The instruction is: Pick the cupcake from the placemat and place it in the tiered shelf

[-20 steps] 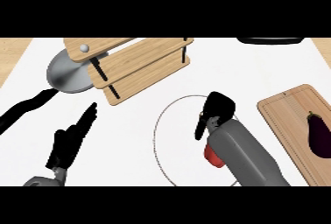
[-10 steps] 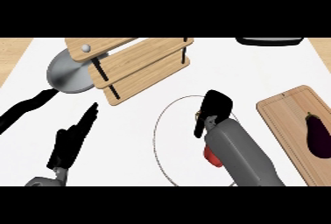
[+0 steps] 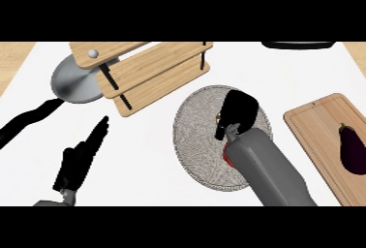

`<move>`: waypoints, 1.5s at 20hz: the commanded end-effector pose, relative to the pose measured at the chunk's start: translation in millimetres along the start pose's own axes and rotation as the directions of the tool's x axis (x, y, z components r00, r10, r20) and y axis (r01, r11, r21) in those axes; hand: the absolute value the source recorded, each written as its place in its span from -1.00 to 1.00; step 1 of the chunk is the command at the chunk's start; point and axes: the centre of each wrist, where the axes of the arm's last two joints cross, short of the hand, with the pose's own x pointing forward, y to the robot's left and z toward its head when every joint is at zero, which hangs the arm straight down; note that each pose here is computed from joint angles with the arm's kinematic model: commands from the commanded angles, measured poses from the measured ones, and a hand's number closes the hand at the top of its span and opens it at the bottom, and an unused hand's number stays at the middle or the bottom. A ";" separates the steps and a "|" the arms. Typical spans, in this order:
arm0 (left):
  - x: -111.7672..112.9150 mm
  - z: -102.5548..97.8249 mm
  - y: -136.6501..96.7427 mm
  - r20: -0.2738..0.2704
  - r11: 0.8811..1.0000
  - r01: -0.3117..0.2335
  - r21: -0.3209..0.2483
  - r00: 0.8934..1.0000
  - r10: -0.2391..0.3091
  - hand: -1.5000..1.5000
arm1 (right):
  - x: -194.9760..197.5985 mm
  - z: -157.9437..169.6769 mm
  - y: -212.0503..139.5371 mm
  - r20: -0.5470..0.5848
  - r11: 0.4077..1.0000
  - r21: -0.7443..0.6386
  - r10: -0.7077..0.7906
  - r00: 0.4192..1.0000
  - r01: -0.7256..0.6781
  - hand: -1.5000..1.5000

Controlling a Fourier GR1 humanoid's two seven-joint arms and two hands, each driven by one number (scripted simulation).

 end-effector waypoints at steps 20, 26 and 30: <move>3.0 -5.1 -2.4 -0.018 1.000 0.010 -0.011 1.000 -0.010 0.00 | -58.0 55.3 -232.5 0.700 0.880 -0.109 -0.262 0.664 0.463 1.00; 2.6 -17.5 -12.2 -0.011 0.999 -0.003 -0.041 1.000 0.002 0.00 | -5.4 33.0 -251.0 0.674 0.868 -0.185 -0.229 0.702 0.460 1.00; 0.4 -12.5 -14.0 -0.005 0.999 0.021 -0.027 1.000 -0.022 0.00 | 19.4 22.5 -275.8 0.668 0.860 -0.180 -0.249 0.701 0.477 1.00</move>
